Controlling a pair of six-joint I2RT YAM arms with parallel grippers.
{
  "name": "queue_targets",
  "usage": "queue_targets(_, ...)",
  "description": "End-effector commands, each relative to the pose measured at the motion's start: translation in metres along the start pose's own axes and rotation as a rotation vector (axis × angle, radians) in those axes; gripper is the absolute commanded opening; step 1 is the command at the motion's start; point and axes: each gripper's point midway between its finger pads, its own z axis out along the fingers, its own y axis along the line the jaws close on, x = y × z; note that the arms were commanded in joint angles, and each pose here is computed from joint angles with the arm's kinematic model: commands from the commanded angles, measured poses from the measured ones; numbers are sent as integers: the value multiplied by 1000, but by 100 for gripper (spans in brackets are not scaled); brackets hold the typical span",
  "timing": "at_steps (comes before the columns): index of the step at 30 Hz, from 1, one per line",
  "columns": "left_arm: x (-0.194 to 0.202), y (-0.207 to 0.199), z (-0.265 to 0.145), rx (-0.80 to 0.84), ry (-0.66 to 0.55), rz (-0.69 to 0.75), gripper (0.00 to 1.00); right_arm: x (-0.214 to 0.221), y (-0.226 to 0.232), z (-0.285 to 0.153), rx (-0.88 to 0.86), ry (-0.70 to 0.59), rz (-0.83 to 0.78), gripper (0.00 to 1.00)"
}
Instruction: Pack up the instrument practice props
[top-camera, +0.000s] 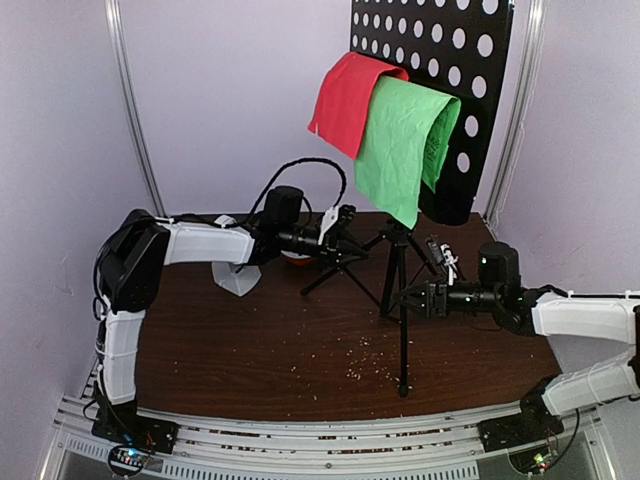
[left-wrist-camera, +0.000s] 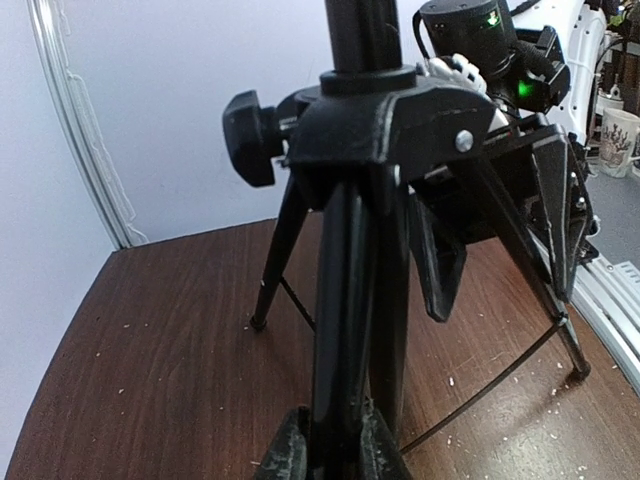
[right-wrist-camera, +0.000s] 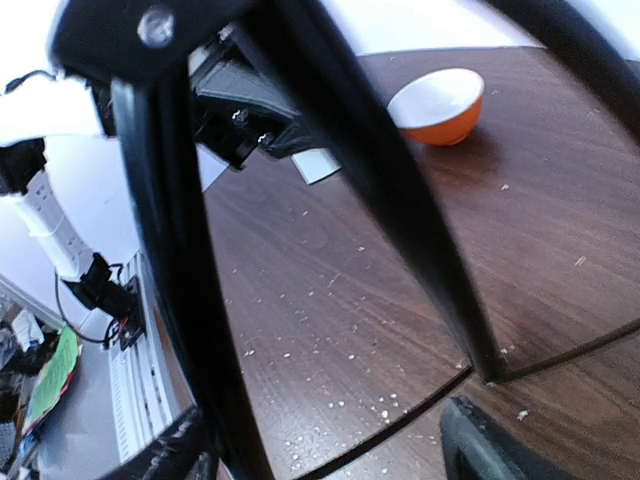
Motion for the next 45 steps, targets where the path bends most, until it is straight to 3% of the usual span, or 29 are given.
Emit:
queue_targets(1, 5, -2, -16, -136, 17, -79, 0, -2, -15, -17, 127, -40, -27, 83)
queue_targets(5, -4, 8, -36, -304, -25, -135, 0, -13, -20, -34, 216, -107, -51, 90)
queue_targets(14, -4, 15, -69, -687, -77, -361, 0, -37, -16, -65, 350, -323, -47, 92)
queue_targets(25, 10, 8, -66, -987, -77, -513, 0, -38, -18, -56, 468, -372, -52, 91)
queue_targets(30, 13, 13, -52, -1010, -126, -596, 0, -39, -19, -51, 503, -390, -37, 91)
queue_targets(45, 33, 14, -26, -1077, 73, -466, 0, -34, -30, -56, 560, -429, 12, 90)
